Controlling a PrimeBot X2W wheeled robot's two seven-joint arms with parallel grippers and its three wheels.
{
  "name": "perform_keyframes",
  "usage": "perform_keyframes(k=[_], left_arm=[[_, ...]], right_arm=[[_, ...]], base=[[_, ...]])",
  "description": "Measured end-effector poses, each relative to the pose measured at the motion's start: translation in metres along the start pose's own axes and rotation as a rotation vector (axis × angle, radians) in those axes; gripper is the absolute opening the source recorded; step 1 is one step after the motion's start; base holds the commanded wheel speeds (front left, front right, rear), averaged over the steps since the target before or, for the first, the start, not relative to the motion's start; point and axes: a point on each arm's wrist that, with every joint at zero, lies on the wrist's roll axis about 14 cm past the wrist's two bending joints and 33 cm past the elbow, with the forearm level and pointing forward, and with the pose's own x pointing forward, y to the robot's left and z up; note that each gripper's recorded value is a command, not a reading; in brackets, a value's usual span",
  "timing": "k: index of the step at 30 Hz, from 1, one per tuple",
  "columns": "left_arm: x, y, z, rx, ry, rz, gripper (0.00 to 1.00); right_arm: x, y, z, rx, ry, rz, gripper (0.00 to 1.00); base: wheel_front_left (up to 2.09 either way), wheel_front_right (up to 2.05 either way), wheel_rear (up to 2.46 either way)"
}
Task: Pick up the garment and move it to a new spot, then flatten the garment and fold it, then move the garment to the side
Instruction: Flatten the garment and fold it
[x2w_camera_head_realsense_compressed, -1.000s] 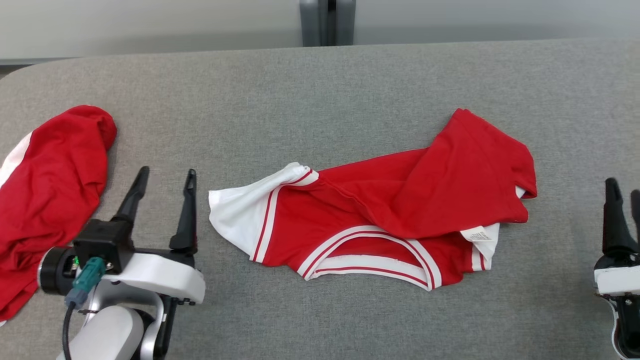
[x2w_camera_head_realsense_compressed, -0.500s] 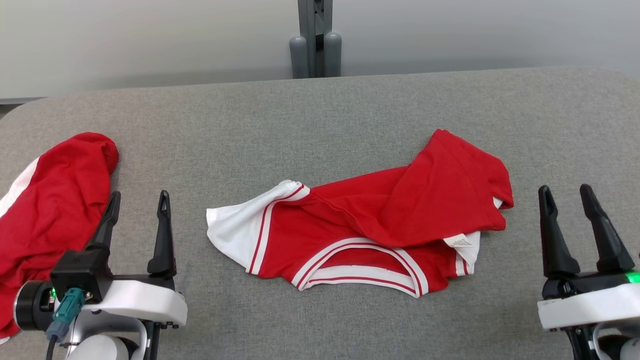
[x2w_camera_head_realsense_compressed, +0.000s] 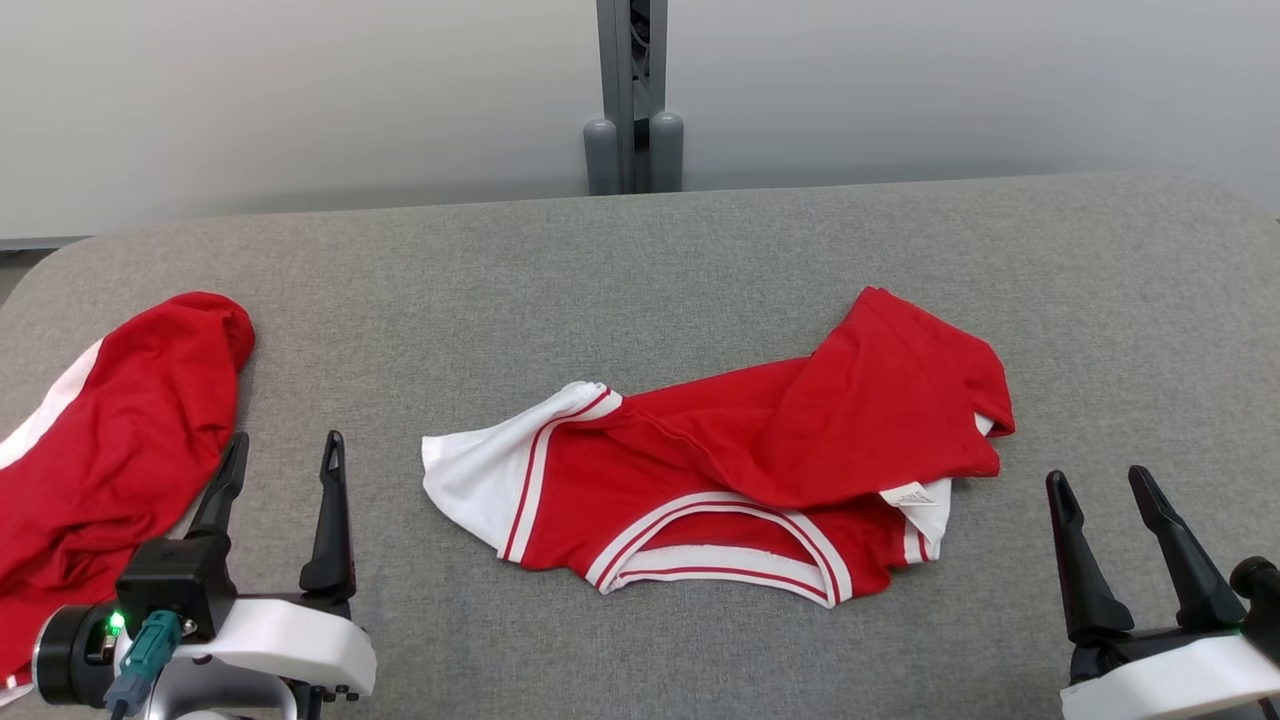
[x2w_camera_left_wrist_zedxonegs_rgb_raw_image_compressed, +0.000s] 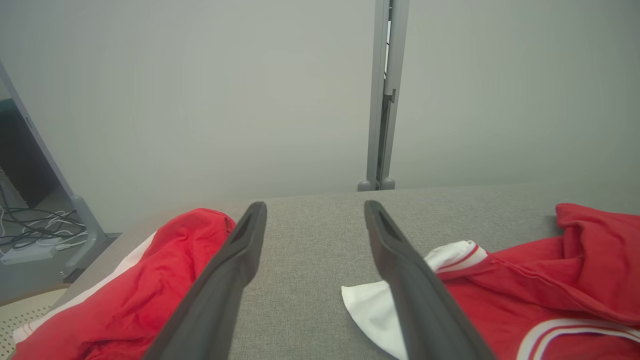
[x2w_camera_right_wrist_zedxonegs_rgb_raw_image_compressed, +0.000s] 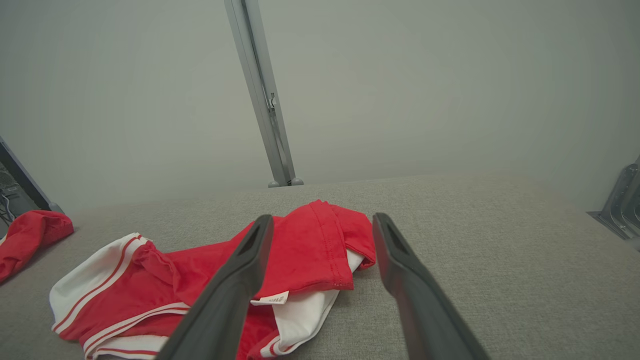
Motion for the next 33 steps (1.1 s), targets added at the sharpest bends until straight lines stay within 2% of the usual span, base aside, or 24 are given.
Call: perform_keyframes(k=[19,24,27,33], left_arm=[[0.004,-0.004,-0.001,0.0,0.013,-0.012,1.0],[0.019,-0.014,0.005,0.001,0.015,-0.065,1.0],[0.035,-0.026,-0.006,-0.013,0.088,-0.127,1.0],[0.051,-0.039,-0.076,-0.047,0.387,-0.214,1.0]], right_arm=[[0.001,-0.002,-0.005,0.02,0.012,-0.006,1.0],[0.005,-0.002,-0.007,0.022,0.018,-0.006,1.0],[0.011,-0.001,-0.008,0.023,0.021,0.0,1.0],[0.017,-0.005,-0.016,0.031,0.039,-0.013,1.0]], base=[[0.0,0.0,0.0],[0.0,0.0,0.0],[0.0,0.0,0.0],[0.0,0.0,0.0]])
